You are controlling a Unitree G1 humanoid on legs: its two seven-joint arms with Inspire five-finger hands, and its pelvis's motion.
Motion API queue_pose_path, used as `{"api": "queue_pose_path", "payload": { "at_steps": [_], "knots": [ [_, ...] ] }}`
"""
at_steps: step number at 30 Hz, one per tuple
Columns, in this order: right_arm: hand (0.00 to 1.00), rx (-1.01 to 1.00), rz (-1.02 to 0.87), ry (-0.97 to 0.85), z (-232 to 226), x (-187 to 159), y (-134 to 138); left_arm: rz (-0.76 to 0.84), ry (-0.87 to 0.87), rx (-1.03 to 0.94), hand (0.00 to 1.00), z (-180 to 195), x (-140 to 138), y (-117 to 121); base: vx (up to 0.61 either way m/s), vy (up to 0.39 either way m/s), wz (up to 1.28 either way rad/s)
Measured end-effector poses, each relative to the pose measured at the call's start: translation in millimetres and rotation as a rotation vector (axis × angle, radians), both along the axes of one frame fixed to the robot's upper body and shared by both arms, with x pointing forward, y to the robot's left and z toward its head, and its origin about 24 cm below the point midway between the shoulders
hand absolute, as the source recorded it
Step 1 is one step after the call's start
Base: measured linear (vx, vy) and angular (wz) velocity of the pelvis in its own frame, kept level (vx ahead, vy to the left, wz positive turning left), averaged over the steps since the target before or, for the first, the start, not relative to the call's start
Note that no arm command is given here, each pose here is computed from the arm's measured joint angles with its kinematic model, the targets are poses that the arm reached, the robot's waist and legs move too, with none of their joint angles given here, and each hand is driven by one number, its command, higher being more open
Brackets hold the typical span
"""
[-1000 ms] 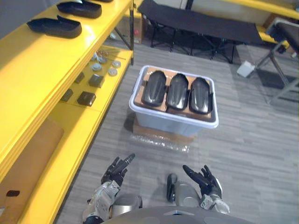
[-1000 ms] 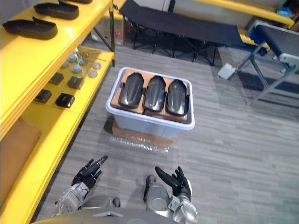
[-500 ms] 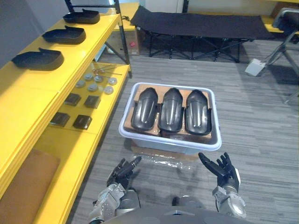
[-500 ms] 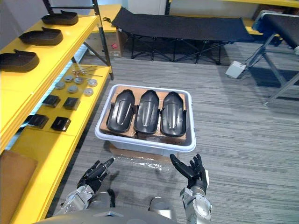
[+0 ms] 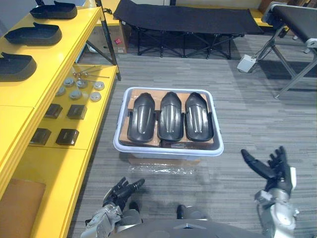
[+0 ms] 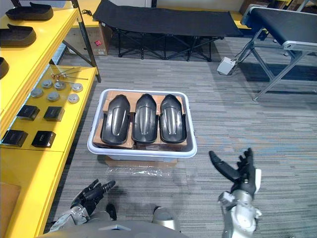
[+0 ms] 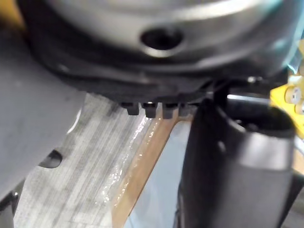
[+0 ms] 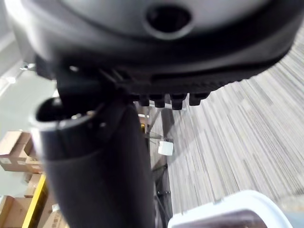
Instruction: Walk over and take three plastic housings, then place them on the shelf
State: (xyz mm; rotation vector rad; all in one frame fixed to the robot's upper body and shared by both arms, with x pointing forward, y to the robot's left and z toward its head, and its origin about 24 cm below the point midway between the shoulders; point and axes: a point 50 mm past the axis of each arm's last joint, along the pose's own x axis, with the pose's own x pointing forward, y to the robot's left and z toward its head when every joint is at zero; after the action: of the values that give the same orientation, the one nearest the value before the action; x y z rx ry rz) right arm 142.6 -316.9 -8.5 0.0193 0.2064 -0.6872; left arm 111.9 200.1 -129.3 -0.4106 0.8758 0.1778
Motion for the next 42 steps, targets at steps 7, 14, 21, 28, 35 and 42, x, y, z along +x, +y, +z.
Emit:
{"api": "queue_pose_path", "payload": {
  "at_steps": [7, 14, 21, 28, 35, 42],
  "knots": [
    [1.00, -0.035, -0.117, -0.012, 30.7, 48.9, -52.8, -0.058, -0.116, -0.009, 1.00, 13.8, 25.5, -1.1, -0.18, -0.006, 0.20],
    [1.00, 0.017, -0.173, 0.001, 48.2, 91.8, -69.7, -0.079, -0.202, 0.030, 1.00, 26.3, 48.7, 4.3, -0.11, 0.052, 0.21],
    [1.00, -0.103, -0.222, -0.056, 114.9, 118.6, -106.1, -0.122, -0.163, 0.028, 1.00, 20.1, 55.9, 2.5, -0.01, 0.085, 0.12],
    [1.00, -0.246, -0.201, -0.074, 162.8, 136.5, -109.5, -0.094, -0.105, 0.018, 1.00, 10.8, 48.2, -1.0, 0.00, 0.015, 0.11],
    [1.00, -0.294, -0.172, -0.063, 193.0, 149.7, -106.1, -0.080, -0.133, -0.017, 1.00, 11.3, 52.0, -9.8, -0.02, -0.032, 0.15],
    [1.00, -0.361, -0.118, -0.061, 223.8, 159.7, -100.6, -0.072, -0.197, -0.078, 1.00, 16.6, 63.7, -22.4, -0.03, -0.040, 0.11]
  ]
}}
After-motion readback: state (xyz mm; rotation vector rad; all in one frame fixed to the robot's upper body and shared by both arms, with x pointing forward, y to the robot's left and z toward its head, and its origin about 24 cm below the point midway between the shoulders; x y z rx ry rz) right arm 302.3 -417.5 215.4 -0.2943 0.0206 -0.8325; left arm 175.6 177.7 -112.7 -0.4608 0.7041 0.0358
